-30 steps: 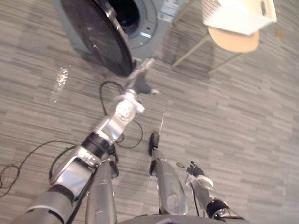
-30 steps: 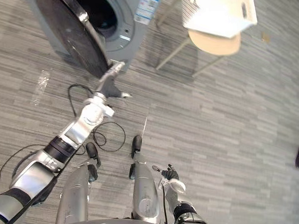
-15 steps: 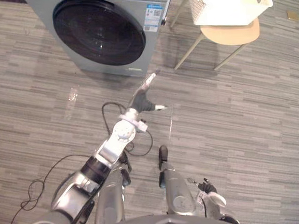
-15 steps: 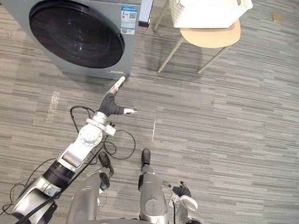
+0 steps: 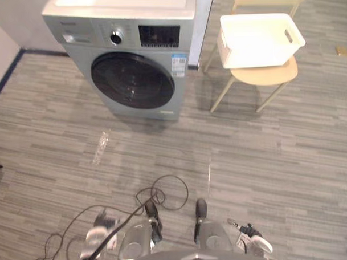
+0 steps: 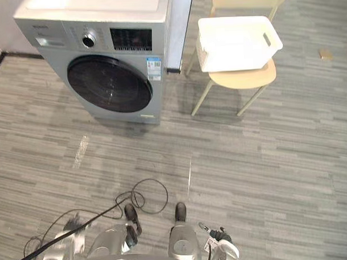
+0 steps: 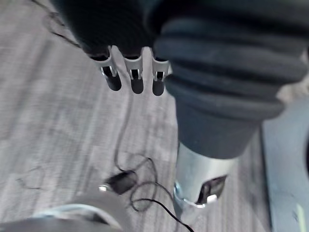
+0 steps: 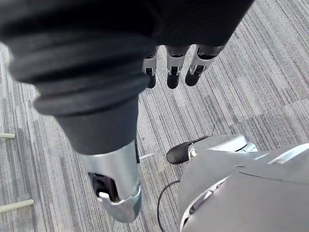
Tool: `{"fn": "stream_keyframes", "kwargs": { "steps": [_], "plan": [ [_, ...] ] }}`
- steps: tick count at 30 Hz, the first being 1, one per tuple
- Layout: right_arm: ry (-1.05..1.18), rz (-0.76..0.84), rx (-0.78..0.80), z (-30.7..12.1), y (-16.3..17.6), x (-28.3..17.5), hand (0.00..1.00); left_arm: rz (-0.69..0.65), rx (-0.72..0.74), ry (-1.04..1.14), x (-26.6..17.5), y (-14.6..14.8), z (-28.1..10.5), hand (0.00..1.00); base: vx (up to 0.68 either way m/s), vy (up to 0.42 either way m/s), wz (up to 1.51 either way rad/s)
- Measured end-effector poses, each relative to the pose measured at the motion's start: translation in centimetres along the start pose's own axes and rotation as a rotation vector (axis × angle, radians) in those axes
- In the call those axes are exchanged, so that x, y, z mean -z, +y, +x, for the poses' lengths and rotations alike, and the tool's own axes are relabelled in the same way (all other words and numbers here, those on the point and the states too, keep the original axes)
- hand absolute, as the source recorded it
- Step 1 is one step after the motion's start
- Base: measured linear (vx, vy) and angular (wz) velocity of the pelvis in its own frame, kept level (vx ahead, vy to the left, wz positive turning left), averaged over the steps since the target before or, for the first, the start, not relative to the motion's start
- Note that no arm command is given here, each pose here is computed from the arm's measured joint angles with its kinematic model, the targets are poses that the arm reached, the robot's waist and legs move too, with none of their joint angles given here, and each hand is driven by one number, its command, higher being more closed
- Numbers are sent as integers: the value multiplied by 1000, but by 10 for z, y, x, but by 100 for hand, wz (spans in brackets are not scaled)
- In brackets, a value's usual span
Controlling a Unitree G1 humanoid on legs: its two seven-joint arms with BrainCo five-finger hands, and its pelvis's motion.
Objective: Pick up the laundry basket with both hands and put the clothes into the washing machine.
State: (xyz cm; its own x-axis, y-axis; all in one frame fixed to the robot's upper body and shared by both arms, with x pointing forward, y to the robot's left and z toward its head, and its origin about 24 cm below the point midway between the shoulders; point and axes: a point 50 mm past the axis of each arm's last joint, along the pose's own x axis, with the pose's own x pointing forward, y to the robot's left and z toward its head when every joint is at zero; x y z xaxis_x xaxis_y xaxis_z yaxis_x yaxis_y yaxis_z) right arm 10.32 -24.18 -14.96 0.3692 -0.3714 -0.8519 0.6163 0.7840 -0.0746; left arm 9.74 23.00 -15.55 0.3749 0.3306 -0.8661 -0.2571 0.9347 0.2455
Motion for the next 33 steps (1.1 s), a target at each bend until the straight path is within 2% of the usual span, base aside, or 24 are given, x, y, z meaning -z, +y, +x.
{"fn": "stream_keyframes", "kwargs": {
  "steps": [4,7,9,11,16,22,30,33],
  "plan": [
    [90,27,52,-1,-13,19,0,-190,-67,204,57,8,-11,0,16,7,6],
    [131,35,74,-2,-19,28,0,-292,-62,252,70,0,-16,0,33,27,46],
    [142,19,80,-3,-21,32,0,-309,-63,254,71,1,-17,0,50,32,55],
    [138,14,75,-3,-20,30,0,-301,-61,250,72,1,-17,0,74,36,55],
    [137,12,58,-3,-13,31,0,-176,-24,158,53,1,-13,0,77,72,85],
    [100,32,-23,-6,16,29,0,-40,-11,38,23,6,-7,0,124,40,128],
    [19,88,-51,-10,25,18,0,-192,-52,96,34,4,-9,0,225,-69,78],
    [-1,78,-62,-11,27,14,0,-172,-40,87,30,0,-8,0,451,-293,97]
  ]
}}
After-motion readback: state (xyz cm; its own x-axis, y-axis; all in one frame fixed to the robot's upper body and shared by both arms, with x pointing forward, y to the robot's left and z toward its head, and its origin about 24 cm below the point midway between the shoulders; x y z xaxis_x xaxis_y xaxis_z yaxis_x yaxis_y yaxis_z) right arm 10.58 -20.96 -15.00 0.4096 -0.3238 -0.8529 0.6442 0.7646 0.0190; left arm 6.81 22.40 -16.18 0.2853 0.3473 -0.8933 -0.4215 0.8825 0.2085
